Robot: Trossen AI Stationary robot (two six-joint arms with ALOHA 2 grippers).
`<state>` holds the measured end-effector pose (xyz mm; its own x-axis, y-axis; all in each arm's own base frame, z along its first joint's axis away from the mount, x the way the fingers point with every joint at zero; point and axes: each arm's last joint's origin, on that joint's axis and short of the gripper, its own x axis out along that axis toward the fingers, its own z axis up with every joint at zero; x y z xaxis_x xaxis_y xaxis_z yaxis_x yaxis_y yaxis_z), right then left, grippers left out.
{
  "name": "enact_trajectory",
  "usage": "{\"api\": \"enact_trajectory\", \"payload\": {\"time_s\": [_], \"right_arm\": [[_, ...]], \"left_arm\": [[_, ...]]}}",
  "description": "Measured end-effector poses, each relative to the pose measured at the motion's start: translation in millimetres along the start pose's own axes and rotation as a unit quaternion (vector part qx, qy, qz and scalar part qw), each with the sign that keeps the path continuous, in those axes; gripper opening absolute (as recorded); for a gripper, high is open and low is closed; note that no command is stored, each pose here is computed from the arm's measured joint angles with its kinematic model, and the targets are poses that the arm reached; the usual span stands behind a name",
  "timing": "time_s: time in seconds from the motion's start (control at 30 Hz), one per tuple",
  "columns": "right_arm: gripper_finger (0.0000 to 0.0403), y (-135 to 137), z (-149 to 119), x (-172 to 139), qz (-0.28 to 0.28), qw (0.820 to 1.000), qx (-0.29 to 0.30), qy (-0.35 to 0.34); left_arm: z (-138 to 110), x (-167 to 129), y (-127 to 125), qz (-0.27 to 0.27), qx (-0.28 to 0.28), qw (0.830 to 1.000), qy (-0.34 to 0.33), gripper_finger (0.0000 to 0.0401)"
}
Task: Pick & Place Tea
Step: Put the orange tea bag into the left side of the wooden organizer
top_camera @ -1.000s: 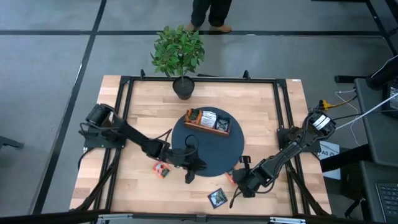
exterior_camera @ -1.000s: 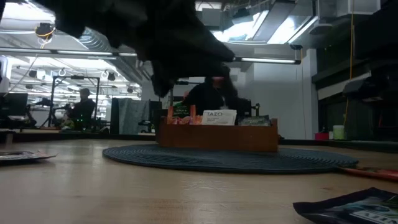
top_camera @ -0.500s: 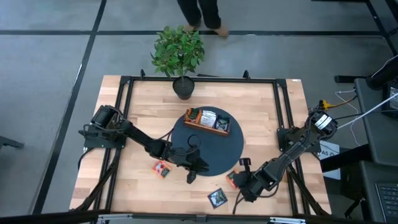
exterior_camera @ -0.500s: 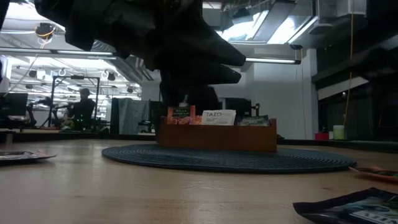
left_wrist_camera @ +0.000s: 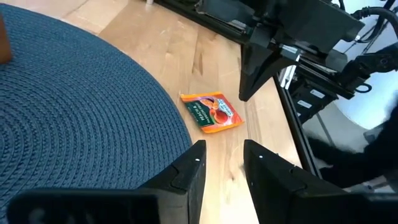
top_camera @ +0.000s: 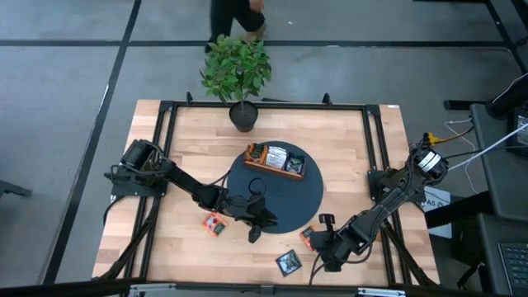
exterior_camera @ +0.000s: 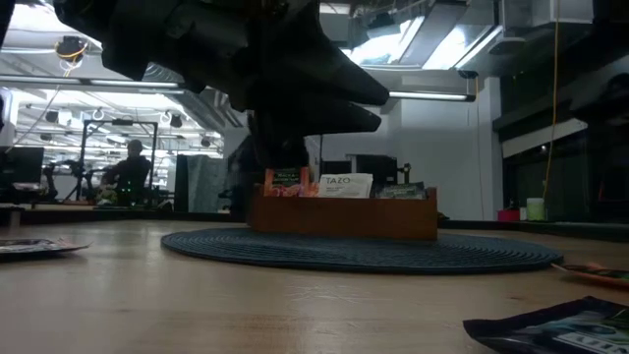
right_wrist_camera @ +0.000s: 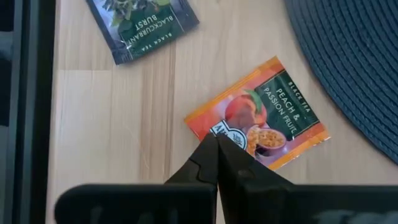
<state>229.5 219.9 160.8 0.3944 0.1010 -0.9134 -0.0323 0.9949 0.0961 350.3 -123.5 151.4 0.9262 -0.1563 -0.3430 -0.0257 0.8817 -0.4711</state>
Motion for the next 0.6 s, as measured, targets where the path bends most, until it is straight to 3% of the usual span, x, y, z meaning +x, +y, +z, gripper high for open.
{"api": "enact_trajectory", "payload": {"time_s": [0.6], "right_arm": [[0.0, 2.3, -7.9, 21.7, -0.016, 0.999, 0.017, 0.032]], "left_arm": [[-0.2, -0.1, -0.4, 0.0, 0.0, 1.0, 0.0, 0.0107]]}}
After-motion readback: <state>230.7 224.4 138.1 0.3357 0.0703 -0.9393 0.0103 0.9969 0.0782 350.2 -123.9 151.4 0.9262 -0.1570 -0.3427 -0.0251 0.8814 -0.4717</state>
